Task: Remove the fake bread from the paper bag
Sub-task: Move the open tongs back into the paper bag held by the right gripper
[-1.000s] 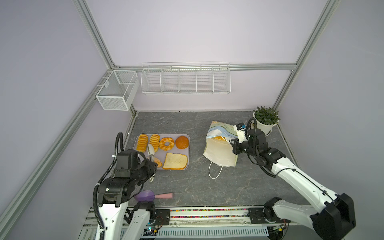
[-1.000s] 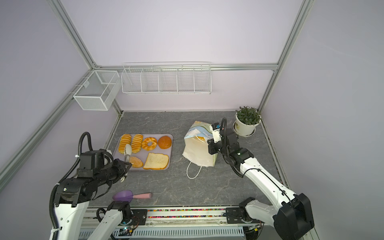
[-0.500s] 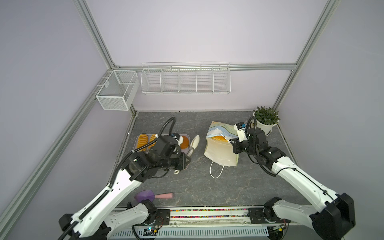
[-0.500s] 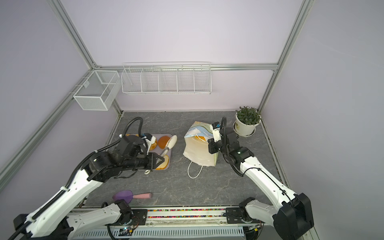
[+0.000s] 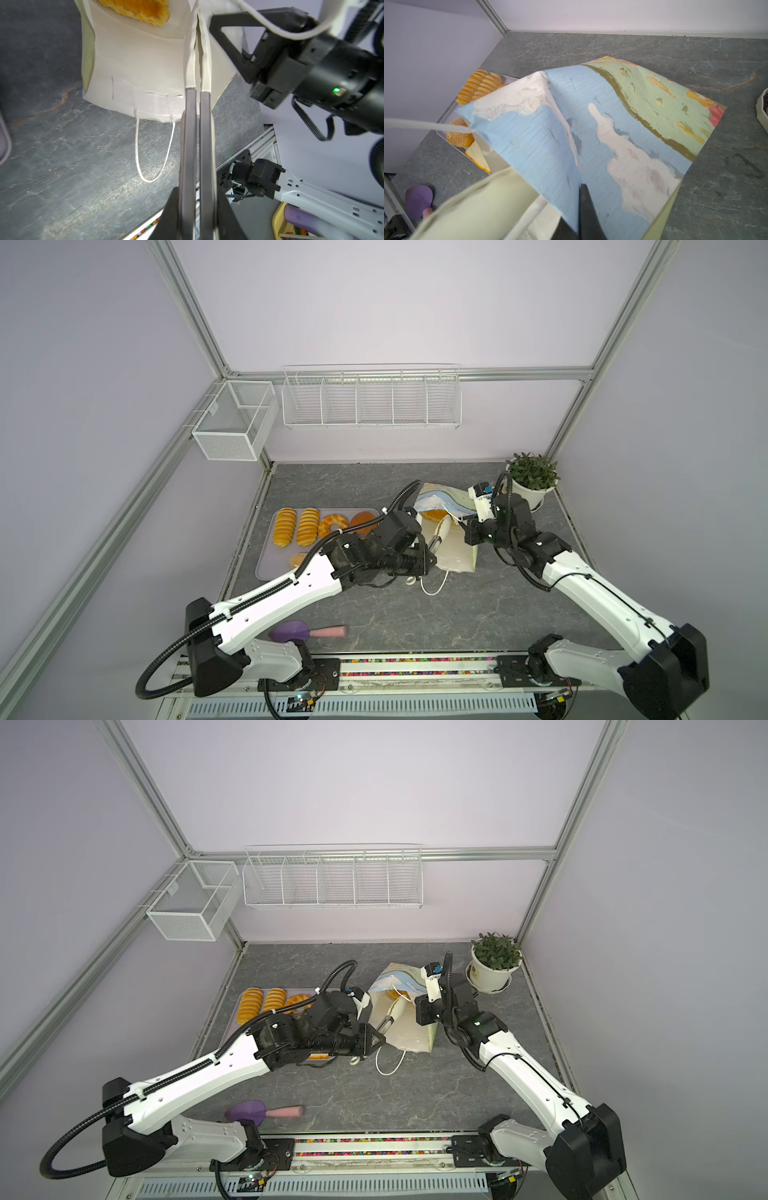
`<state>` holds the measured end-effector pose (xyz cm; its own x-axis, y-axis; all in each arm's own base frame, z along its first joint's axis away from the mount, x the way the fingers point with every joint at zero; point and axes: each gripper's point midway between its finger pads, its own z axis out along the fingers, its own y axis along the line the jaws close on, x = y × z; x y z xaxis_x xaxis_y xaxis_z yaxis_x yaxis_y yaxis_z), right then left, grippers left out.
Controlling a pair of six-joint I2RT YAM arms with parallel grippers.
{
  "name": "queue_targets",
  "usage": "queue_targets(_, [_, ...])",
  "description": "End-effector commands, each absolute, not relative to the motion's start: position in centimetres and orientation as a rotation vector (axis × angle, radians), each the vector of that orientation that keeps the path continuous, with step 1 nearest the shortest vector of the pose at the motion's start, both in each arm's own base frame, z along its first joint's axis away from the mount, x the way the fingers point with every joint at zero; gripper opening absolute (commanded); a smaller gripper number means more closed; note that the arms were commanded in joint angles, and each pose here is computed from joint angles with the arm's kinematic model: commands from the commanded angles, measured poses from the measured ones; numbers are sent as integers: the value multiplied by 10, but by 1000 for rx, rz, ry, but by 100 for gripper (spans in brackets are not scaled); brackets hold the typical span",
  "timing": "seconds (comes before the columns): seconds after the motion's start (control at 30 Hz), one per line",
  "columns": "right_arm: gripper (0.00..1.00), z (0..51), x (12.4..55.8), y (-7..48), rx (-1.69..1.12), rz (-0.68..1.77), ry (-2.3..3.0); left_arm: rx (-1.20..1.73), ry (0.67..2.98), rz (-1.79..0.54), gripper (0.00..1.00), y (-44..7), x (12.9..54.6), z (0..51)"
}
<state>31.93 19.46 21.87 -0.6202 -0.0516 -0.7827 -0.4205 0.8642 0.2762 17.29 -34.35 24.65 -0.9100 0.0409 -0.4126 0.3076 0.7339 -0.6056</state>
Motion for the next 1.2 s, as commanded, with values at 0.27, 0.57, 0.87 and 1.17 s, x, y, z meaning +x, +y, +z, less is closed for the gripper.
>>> queue_targets(0.27, [11, 232, 322, 201, -380, 568, 2167, -108, 2508, -1297, 16, -401, 200, 224])
queue_targets(0.57, [10, 247, 319, 201, -504, 458, 2123, -211, 2523, -1377, 21, -438, 215, 203])
queue_targets(0.87, [8, 262, 310, 197, -604, 333, 2018, -308, 2535, -1369, 27, -445, 228, 180])
queue_targets(1.17, [7, 264, 291, 207, -730, 340, 1910, -419, 2494, -1387, 36, -433, 241, 174])
